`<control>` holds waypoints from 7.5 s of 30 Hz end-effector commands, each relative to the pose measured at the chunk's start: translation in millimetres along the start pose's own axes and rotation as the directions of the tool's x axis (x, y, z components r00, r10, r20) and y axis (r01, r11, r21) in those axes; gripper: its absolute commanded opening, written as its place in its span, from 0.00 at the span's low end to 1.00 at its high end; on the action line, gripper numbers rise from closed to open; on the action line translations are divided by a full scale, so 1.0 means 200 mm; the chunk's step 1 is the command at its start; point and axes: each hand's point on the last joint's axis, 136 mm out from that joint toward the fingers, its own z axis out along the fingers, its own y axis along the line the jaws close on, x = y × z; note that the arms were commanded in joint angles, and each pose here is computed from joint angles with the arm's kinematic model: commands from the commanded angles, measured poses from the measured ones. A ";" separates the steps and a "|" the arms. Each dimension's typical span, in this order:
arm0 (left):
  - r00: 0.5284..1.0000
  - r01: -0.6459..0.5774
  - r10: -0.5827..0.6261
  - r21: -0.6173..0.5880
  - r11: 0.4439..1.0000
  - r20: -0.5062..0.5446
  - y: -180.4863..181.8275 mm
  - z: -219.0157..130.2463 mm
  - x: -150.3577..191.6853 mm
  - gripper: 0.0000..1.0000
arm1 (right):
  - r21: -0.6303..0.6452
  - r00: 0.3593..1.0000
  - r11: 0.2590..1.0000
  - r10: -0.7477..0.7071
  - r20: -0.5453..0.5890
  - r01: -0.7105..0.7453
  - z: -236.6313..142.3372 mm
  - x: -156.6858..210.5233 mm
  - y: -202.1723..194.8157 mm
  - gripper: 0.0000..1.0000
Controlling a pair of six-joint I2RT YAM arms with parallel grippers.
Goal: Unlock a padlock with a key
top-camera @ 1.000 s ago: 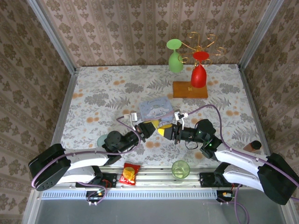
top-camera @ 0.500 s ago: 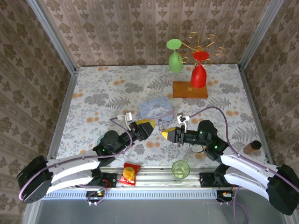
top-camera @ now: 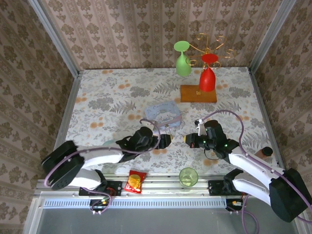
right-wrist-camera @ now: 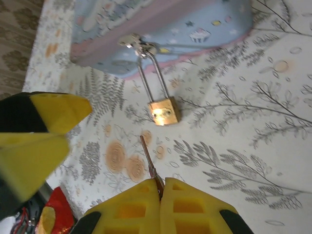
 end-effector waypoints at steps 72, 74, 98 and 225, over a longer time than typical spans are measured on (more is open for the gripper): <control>0.903 0.346 -0.393 0.250 0.904 0.172 -0.07 0.25 -0.19 0.00 | -0.241 0.947 0.929 0.228 -0.225 -0.280 0.31 0.10 0.06 0.00; 0.892 0.354 -0.411 0.275 0.894 0.188 -0.08 0.22 -0.22 0.00 | -0.270 0.940 0.912 0.249 -0.233 -0.309 0.31 0.08 0.06 0.00; 0.821 0.430 -0.530 0.382 0.818 0.210 -0.08 0.18 -0.26 0.00 | -0.425 0.900 0.793 0.375 -0.222 -0.436 0.34 -0.01 0.02 0.00; 0.835 0.456 -0.550 0.517 0.725 0.034 -0.43 0.21 -0.19 0.01 | -0.616 0.957 0.759 0.288 0.024 -0.213 0.12 -0.38 0.36 0.00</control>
